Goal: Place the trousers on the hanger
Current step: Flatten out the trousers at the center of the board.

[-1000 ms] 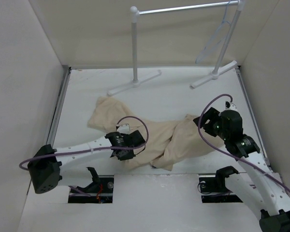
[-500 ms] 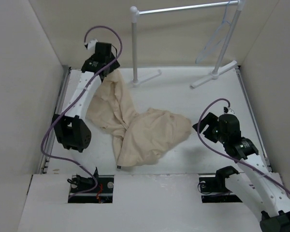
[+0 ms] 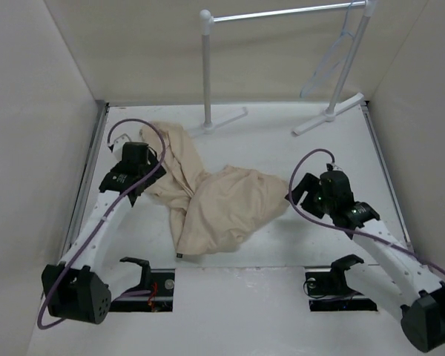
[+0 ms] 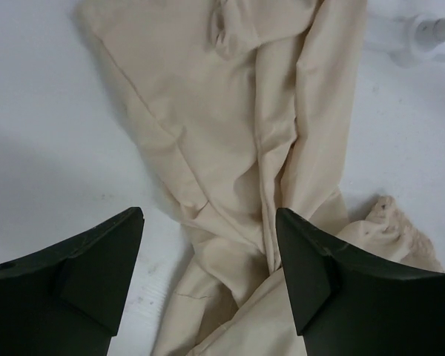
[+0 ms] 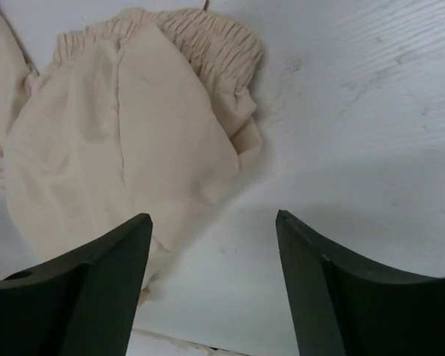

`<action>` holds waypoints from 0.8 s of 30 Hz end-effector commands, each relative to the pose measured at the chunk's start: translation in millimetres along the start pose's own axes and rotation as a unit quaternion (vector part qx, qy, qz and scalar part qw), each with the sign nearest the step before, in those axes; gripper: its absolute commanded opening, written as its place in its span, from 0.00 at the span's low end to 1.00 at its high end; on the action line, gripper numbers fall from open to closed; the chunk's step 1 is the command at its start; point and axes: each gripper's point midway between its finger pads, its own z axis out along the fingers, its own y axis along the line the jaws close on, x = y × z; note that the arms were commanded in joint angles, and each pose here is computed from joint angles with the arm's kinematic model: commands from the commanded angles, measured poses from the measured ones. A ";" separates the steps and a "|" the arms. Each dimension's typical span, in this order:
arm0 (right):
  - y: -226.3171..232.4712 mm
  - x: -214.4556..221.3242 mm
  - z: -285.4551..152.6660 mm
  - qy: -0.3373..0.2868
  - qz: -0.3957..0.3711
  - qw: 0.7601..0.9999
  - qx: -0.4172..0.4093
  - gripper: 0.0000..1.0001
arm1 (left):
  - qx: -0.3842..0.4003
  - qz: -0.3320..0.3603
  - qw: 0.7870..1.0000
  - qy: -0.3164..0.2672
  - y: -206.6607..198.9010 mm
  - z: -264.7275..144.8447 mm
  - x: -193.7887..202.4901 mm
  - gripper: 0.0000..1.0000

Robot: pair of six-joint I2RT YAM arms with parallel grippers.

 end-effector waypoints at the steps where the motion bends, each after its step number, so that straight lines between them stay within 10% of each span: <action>1: 30.4 -14.5 21.2 -0.017 -0.010 0.999 -0.050 0.78 | -0.003 -0.016 0.997 0.076 9.0 35.5 50.7 0.70; 5: 29.5 -10.1 60.6 0.019 -0.006 0.999 -0.029 0.74 | -0.024 -0.030 0.992 0.116 17.9 72.9 69.8 0.69; 8: 39.6 -16.8 78.7 0.019 -0.009 0.999 -0.036 0.48 | -0.032 -0.035 0.991 0.125 18.0 95.9 73.3 0.63; 11: 56.8 -36.9 68.9 -0.011 -0.001 0.999 -0.049 0.10 | -0.044 -0.051 0.990 0.123 22.0 106.7 65.4 0.21; 13: 70.6 -58.0 39.2 -0.054 -0.007 0.997 -0.059 0.07 | -0.033 -0.080 0.992 0.090 19.7 91.5 39.8 0.08; 24: 134.6 -144.7 -203.1 -0.216 -0.052 0.963 -0.153 0.06 | 0.026 -0.200 0.965 -0.167 38.3 -103.2 -146.3 0.02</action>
